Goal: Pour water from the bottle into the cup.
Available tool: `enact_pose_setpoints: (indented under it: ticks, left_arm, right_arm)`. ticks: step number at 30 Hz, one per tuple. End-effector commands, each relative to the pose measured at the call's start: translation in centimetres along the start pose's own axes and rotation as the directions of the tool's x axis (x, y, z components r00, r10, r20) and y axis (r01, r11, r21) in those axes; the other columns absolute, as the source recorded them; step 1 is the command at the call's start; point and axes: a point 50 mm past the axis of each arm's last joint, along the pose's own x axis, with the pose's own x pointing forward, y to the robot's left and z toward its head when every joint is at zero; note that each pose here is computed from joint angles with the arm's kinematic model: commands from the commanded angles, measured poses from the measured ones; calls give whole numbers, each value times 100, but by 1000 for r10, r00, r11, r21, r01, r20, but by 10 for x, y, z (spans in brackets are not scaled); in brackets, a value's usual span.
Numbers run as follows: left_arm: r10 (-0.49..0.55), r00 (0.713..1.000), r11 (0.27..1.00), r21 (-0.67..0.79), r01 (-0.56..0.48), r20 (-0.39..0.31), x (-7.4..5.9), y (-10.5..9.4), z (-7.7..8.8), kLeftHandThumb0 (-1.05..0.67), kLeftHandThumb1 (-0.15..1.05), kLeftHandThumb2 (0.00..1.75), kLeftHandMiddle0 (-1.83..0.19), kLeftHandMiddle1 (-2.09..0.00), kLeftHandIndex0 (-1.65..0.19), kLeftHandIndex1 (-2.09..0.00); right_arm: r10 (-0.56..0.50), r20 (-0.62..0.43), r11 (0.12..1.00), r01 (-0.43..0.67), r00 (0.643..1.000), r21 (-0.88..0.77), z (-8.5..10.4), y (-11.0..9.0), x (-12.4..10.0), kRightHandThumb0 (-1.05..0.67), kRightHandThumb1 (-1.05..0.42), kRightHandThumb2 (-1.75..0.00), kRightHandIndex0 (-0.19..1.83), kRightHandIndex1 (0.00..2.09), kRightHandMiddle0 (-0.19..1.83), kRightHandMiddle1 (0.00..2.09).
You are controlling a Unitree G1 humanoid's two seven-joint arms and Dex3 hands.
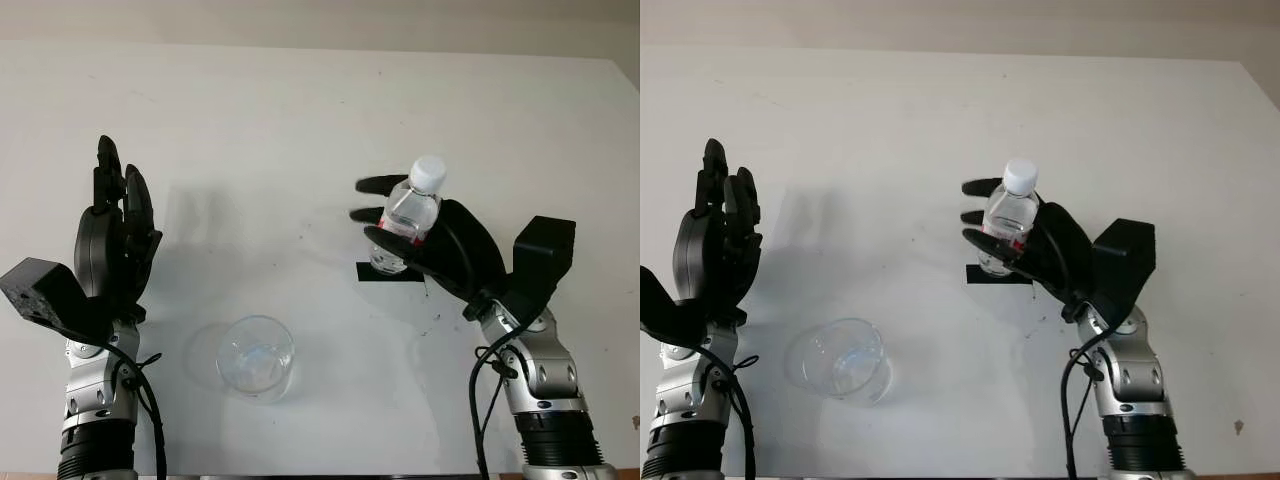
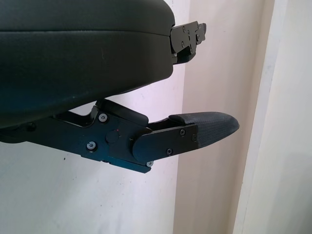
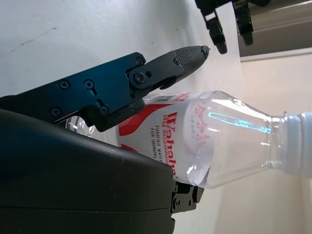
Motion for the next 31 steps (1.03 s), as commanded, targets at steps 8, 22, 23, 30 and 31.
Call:
enact_pose_setpoints:
  ticks: [8,22,23,30,31]
  left_arm:
    - [-4,1000,1000,9,4,13,1,2,3,-70,105,57,19,-2,19,0]
    - [-7,1000,1000,22,7,5,0,3,3,-71,105,58,19,0,19,0]
    - [-7,1000,1000,23,7,4,0,3,3,-71,105,57,19,-1,19,0]
    - [-7,1000,1000,17,6,11,-3,2,4,-70,105,57,19,-2,19,-1]
    - [-7,1000,1000,19,7,11,-4,2,4,-70,105,57,19,-1,19,0]
  right_arm:
    - [-11,14,1000,12,1000,-8,-9,-2,-8,-75,-91,-5,-11,3,-10,14]
    - [-18,161,987,44,987,-156,-8,-2,-16,-91,-92,-6,-19,0,-19,0]
    - [-13,180,987,41,984,-154,-6,1,-17,-90,-93,-6,-19,0,-19,0]
    - [31,242,983,14,970,-182,8,11,-24,-94,-95,-6,-19,0,-19,0]
    - [38,246,983,7,969,-182,10,12,-25,-93,-95,-6,-19,0,-19,0]
